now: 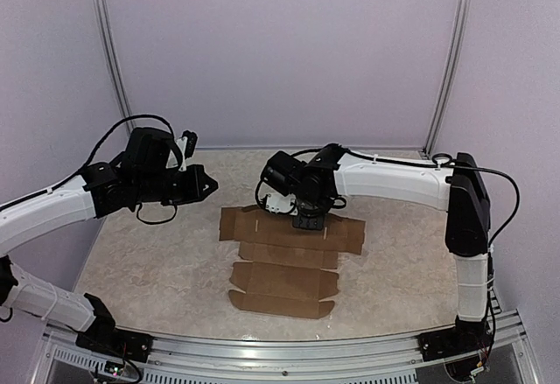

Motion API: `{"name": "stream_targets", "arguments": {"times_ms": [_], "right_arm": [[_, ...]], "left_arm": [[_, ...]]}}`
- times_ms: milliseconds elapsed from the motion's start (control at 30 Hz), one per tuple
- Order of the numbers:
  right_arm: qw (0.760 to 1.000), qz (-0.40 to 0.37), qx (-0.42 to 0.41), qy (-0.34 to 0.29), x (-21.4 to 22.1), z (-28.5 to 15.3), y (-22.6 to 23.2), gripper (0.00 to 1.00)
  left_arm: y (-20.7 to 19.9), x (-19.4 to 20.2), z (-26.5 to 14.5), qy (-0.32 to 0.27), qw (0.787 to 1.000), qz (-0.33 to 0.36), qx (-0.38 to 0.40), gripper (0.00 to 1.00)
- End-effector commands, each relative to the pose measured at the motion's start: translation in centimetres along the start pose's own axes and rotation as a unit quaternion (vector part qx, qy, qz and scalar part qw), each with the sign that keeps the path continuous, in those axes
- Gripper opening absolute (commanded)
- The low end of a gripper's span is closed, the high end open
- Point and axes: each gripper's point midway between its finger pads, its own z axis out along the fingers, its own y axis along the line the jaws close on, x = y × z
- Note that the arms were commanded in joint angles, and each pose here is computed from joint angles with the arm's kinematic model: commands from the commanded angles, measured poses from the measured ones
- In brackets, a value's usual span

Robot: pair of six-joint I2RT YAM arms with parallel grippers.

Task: Fold the paper box

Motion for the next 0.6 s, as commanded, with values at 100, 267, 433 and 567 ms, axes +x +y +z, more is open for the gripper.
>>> {"name": "stream_targets", "arguments": {"times_ms": [100,267,433,567], "right_arm": [[0.998,0.024,0.03,-0.049,-1.3,-4.0,-1.1,0.0],[0.997,0.027,0.043,-0.064,-1.7,-5.2,-1.0,0.0],[0.996,0.03,0.055,-0.07,-1.9,-6.0,-1.2,0.0],[0.995,0.033,0.055,-0.081,-2.3,-6.5,-1.0,0.0]], "left_arm": [[-2.0,-1.6,1.6,-0.003,1.0,-0.011,0.022,0.0],[-1.9,-1.1,3.3,0.013,1.0,-0.016,0.015,0.0],[-1.8,-0.7,4.6,0.024,1.0,-0.016,0.009,0.0],[-1.7,-0.1,5.3,0.034,0.999,-0.007,0.001,0.0]]}}
